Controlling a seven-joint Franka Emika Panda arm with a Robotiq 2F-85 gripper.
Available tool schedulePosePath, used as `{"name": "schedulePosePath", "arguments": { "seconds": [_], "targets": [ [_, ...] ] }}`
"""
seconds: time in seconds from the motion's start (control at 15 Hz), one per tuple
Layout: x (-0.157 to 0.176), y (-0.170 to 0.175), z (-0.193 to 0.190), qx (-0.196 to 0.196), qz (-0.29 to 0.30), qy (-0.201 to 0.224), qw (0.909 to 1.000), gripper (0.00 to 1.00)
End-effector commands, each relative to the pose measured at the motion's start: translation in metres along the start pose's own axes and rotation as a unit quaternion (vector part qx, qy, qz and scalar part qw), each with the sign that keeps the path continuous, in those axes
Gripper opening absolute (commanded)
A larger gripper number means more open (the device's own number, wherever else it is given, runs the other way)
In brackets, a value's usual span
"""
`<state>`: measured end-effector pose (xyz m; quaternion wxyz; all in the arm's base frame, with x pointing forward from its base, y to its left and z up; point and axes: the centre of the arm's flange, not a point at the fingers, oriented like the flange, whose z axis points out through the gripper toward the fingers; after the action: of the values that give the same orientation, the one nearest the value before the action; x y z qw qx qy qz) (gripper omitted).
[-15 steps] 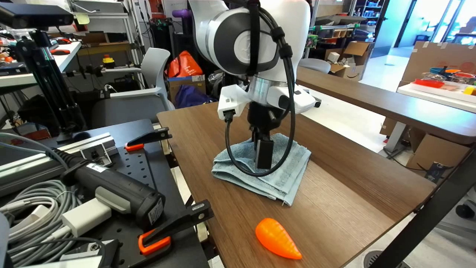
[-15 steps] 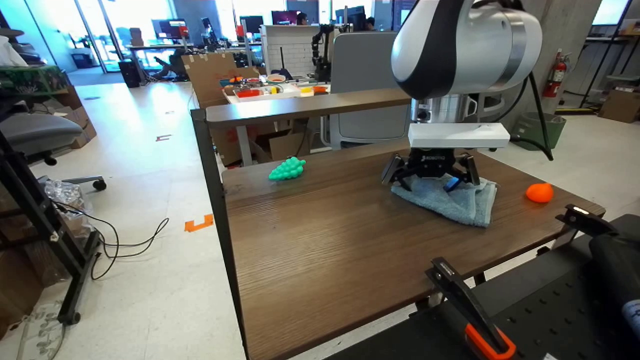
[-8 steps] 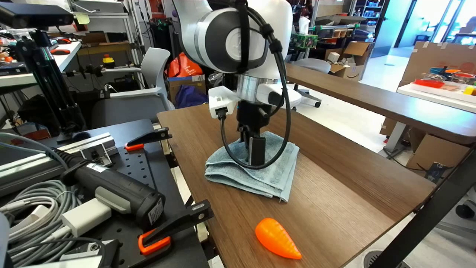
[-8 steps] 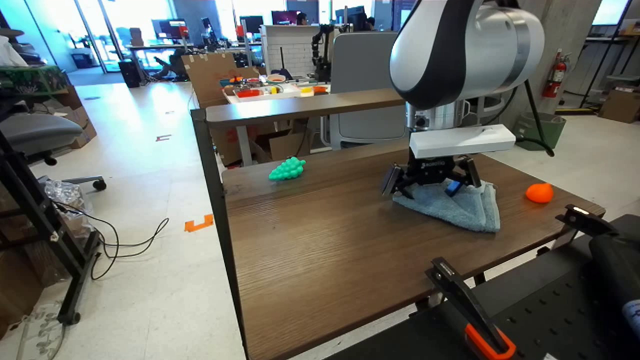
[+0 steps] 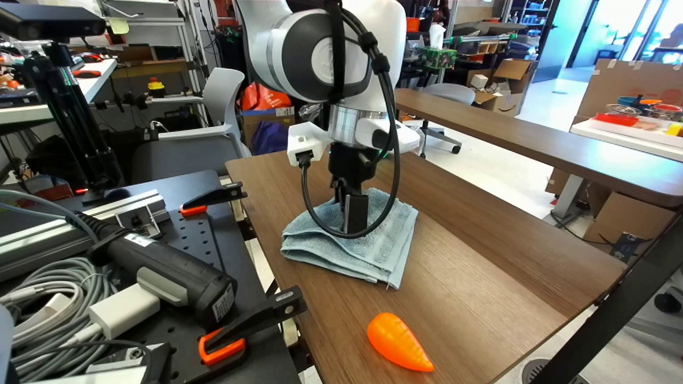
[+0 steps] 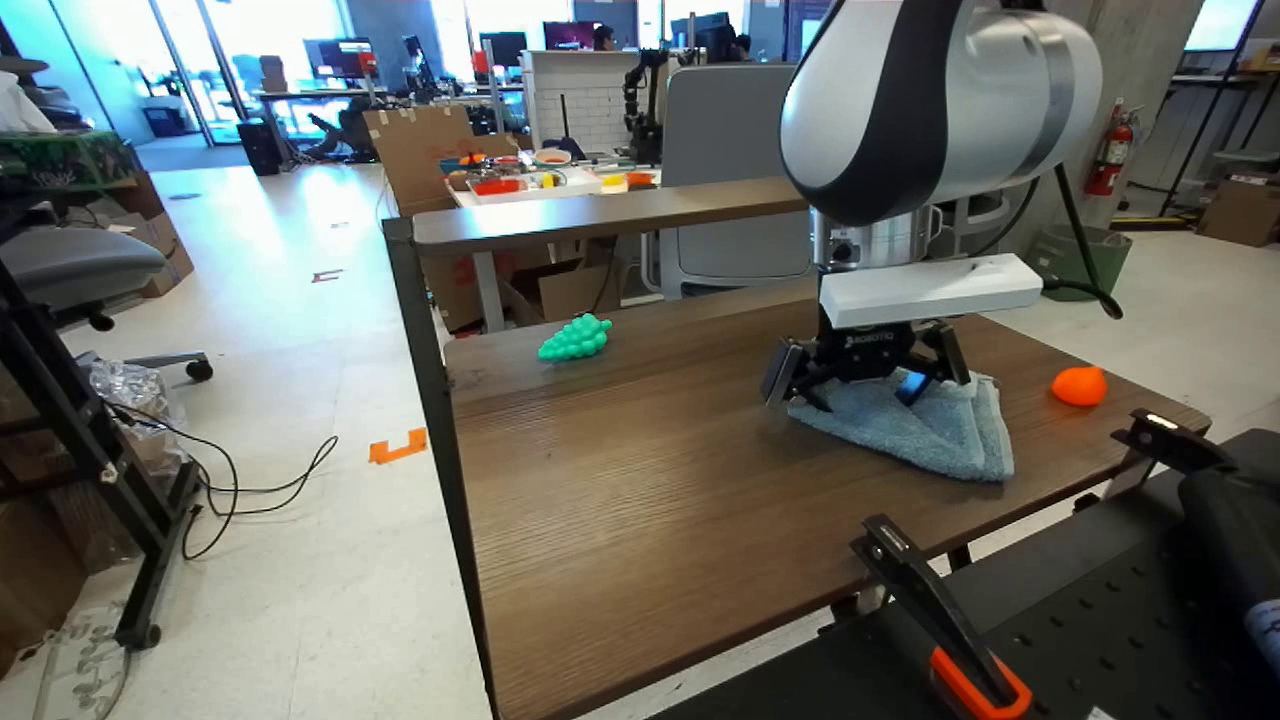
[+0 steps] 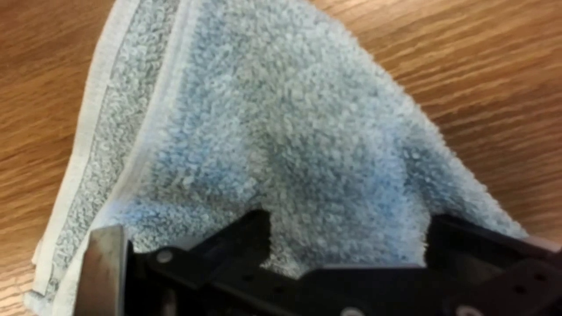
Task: Wipe the surface of the table with the grey towel.
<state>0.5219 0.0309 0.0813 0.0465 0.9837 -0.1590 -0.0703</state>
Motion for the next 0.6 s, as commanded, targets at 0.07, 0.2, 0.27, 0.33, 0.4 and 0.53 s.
{"name": "schedulePosePath", "arguments": {
  "seconds": [0.07,0.2,0.27,0.33,0.4,0.53],
  "targets": [
    [0.04,0.017,0.045,-0.005,0.087,-0.008,0.9962,1.0],
    [0.056,0.029,0.047,0.003,0.118,0.012,0.993,1.0],
    [0.063,0.033,0.048,0.004,0.13,0.018,0.9913,1.0],
    [0.07,0.039,0.048,0.005,0.144,0.022,0.9894,1.0],
    [0.077,0.043,0.048,0.007,0.156,0.026,0.9874,1.0],
    [0.085,0.05,0.047,0.008,0.174,0.032,0.9843,1.0]
  ]
}}
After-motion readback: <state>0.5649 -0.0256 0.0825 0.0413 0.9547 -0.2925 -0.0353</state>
